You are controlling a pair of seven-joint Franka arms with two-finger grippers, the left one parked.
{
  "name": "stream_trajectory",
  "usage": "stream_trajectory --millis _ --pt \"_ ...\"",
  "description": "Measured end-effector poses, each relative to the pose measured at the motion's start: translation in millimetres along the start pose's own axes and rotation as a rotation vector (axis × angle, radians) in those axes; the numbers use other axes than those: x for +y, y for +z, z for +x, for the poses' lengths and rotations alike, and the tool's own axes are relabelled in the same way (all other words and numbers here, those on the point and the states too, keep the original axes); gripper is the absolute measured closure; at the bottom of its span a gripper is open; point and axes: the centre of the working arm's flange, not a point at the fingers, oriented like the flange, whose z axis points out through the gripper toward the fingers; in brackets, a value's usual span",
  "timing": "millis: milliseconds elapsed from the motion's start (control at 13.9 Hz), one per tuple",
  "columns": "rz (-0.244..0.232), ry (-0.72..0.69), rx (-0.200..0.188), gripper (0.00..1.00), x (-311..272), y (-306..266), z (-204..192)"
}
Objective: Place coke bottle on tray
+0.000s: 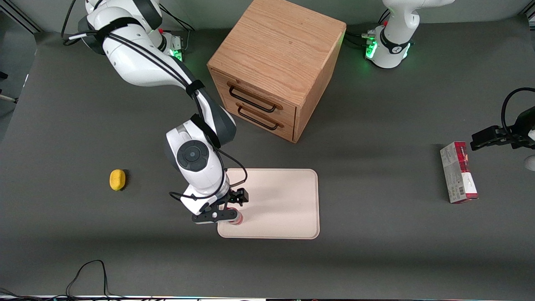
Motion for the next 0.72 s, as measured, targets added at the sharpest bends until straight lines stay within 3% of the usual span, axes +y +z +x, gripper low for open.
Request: stream_trajectory --millis 359,718 --pt "-0.041 0.007 -0.027 0.0 13 -149 -17" --pt "-0.082 0.03 -0.091 0.0 42 -263 -60"
